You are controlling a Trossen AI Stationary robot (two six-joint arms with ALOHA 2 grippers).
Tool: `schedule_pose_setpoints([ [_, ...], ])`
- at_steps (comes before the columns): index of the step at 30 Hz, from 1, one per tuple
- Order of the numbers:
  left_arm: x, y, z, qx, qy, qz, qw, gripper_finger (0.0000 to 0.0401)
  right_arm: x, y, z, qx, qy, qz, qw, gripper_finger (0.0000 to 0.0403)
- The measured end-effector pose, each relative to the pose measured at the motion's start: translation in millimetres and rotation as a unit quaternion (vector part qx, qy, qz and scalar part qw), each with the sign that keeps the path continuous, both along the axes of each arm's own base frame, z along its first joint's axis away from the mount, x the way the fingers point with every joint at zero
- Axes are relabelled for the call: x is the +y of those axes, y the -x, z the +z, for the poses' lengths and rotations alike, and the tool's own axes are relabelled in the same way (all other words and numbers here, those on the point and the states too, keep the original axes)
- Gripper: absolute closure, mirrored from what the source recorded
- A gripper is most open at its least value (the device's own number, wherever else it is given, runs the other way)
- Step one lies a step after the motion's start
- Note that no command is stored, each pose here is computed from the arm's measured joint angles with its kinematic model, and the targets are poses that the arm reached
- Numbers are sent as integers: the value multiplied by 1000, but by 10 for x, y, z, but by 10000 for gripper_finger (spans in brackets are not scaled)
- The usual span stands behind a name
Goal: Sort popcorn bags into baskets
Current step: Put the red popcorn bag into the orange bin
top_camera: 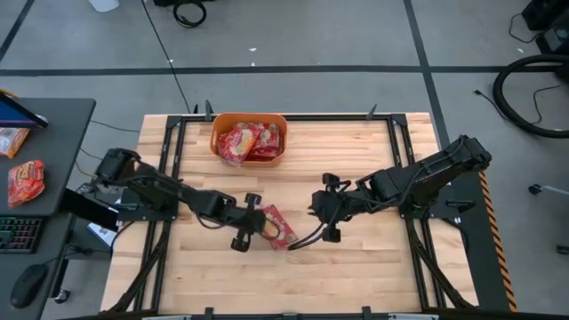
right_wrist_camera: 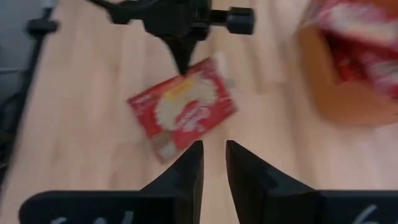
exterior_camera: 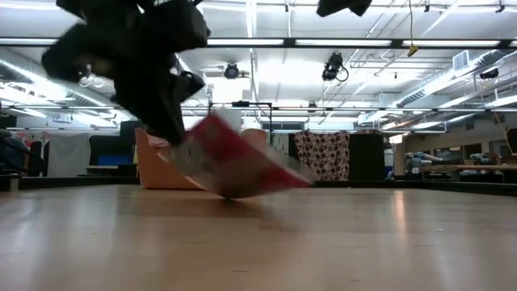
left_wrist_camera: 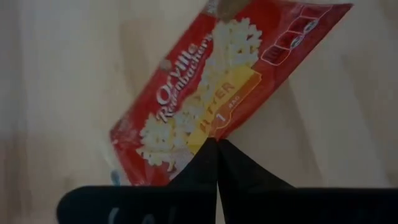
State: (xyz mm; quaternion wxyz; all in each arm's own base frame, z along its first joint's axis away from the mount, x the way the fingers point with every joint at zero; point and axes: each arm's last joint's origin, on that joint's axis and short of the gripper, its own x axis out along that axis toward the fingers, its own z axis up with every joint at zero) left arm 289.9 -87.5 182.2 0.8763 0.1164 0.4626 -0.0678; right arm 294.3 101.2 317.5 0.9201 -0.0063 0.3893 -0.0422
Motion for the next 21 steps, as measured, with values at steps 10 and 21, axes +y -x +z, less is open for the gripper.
schedule_pose_setpoints([
  [10, 216, 232, 473, -45, 76, 112, 990, 400, -197, -70, 25, -20, 70, -40, 997, 323],
  [21, 509, 345, 933, -76, 73, 164, 981, 400, -359, -121, 28, -19, 55, -55, 997, 322],
])
